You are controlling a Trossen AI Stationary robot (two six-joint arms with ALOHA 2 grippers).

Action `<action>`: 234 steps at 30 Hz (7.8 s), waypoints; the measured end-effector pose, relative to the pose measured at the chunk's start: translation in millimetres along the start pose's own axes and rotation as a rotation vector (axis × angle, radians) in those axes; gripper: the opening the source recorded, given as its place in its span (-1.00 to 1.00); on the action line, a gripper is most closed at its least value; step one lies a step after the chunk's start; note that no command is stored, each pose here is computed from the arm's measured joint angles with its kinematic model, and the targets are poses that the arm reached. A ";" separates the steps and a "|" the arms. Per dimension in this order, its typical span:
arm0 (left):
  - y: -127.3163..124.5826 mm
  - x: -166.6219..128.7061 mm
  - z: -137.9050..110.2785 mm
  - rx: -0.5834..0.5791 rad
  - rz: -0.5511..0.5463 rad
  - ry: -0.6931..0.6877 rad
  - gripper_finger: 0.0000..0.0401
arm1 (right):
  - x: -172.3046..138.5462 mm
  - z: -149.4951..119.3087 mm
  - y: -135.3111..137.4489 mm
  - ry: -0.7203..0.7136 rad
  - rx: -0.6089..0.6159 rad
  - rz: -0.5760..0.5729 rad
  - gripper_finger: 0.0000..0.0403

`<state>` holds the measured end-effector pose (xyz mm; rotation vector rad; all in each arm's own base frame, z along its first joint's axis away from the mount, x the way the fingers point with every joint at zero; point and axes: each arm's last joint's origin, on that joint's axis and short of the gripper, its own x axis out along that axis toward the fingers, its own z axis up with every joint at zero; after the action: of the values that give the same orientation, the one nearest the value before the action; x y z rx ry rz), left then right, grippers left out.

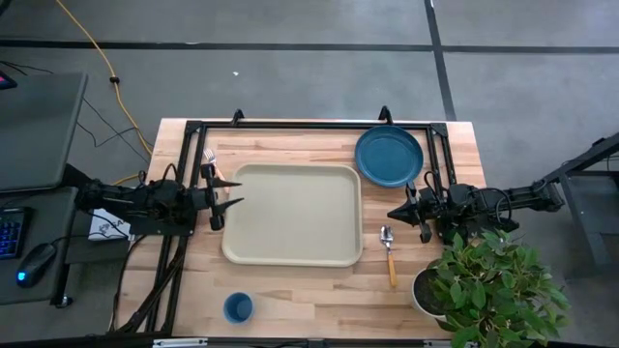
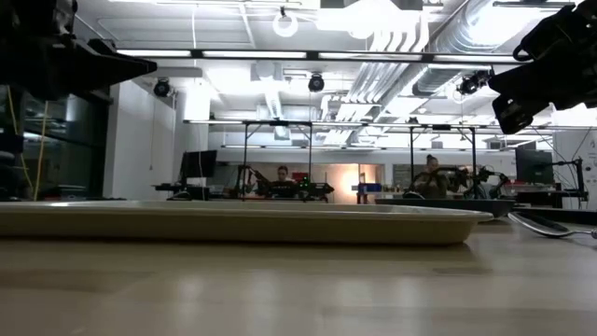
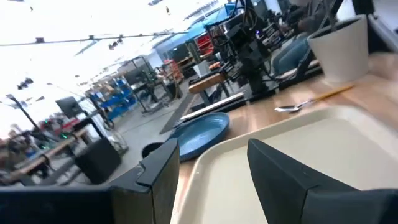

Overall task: Pick and place plate/cup/fork/spoon on tray
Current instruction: Put the orange fork on the gray serving tray, then put the yellow spoon to the right of the orange fork on the gray serving tray

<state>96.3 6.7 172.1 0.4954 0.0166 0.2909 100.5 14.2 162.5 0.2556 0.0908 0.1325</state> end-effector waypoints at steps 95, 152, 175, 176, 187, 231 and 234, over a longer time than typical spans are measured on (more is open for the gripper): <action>66.6 37.1 -89.2 -1.378 1.392 1.103 -0.91 | 0.0 -0.1 0.0 0.000 0.000 0.000 -1.00; -75.2 97.2 -10.8 -1.243 0.944 1.318 -0.98 | 0.0 -0.1 0.0 0.000 0.000 0.000 -1.00; -67.1 90.6 -6.5 -1.216 0.914 1.414 -0.18 | 0.0 0.0 0.0 0.000 0.000 0.001 -1.00; -63.0 88.9 -3.9 -1.221 0.917 1.412 -0.17 | 0.0 0.1 0.0 0.000 0.000 0.000 -1.00; -18.5 75.8 31.4 -1.336 0.787 1.183 -0.14 | -0.1 0.1 0.0 -0.001 0.000 0.001 -1.00; 76.6 53.8 186.4 -0.957 -0.068 -0.177 -0.14 | 27.3 121.3 14.8 0.158 0.692 -0.618 -0.30; 76.7 53.8 186.4 -0.957 -0.066 -0.177 -0.14 | 34.5 98.2 15.7 0.493 0.835 -0.671 -0.16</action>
<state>143.1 -0.8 375.2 -0.4318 -0.2685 0.1603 143.1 10.1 258.7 1.0054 0.7208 -0.5320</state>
